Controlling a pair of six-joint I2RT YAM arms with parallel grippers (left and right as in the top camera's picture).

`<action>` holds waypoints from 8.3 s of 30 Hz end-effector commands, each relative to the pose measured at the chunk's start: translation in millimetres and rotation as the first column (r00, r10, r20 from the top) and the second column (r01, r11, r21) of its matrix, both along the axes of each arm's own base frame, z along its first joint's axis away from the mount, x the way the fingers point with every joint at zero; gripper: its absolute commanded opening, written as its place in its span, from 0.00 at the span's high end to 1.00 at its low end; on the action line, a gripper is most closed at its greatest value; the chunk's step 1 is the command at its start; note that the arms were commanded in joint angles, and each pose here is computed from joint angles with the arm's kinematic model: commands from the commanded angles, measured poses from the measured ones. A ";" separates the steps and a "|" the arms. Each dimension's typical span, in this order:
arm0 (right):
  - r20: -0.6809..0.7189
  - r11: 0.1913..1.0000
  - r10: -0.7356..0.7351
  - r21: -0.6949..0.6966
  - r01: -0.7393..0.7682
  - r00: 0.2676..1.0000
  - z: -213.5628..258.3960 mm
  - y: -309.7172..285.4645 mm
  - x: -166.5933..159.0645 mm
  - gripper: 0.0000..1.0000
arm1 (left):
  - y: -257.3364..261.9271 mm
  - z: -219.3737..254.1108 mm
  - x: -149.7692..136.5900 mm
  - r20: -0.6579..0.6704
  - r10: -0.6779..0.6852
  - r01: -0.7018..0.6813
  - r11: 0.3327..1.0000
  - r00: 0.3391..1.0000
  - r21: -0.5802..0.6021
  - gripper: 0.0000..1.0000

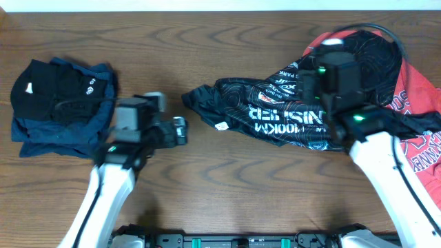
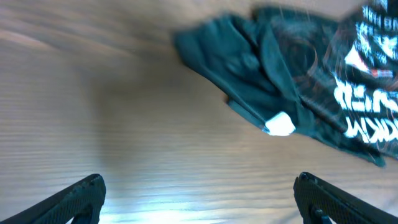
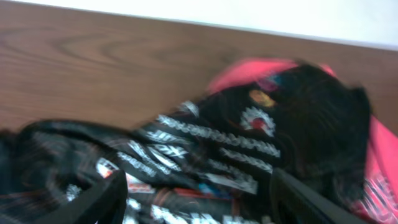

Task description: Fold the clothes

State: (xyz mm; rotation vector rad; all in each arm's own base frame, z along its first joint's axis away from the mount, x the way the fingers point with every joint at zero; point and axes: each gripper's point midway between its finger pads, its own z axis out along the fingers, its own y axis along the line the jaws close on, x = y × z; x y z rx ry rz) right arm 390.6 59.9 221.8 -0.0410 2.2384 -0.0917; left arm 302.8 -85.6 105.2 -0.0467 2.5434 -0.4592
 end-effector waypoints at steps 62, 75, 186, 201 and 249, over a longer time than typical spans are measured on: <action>-0.174 0.971 -0.238 -0.005 0.240 0.956 -17.4 -82.1 -46.7 0.27 | -4.0 2.7 69.4 -0.080 0.126 -0.143 0.950 0.989 -0.277 0.02; -0.185 0.967 -0.252 -0.008 0.255 0.950 -19.3 -87.5 -49.3 0.27 | -124.5 -45.0 -5.1 -0.348 0.069 -0.152 0.964 0.935 -0.216 0.02; -0.438 0.919 -0.370 -0.044 0.391 0.819 -83.3 -123.0 -72.1 0.28 | -65.1 -128.0 -57.2 -0.632 0.248 -0.383 0.920 0.735 -0.084 0.94; -0.445 0.949 -0.298 -0.042 0.313 0.845 -88.0 -118.3 -64.1 0.41 | 5.7 -56.5 -65.9 -0.468 0.313 -0.369 0.929 0.826 -0.030 0.94; -0.148 0.850 -0.525 -0.046 0.525 0.838 -251.2 -264.0 70.1 0.99 | 122.4 -26.0 -62.7 -0.305 0.696 -0.722 0.691 0.650 0.038 0.94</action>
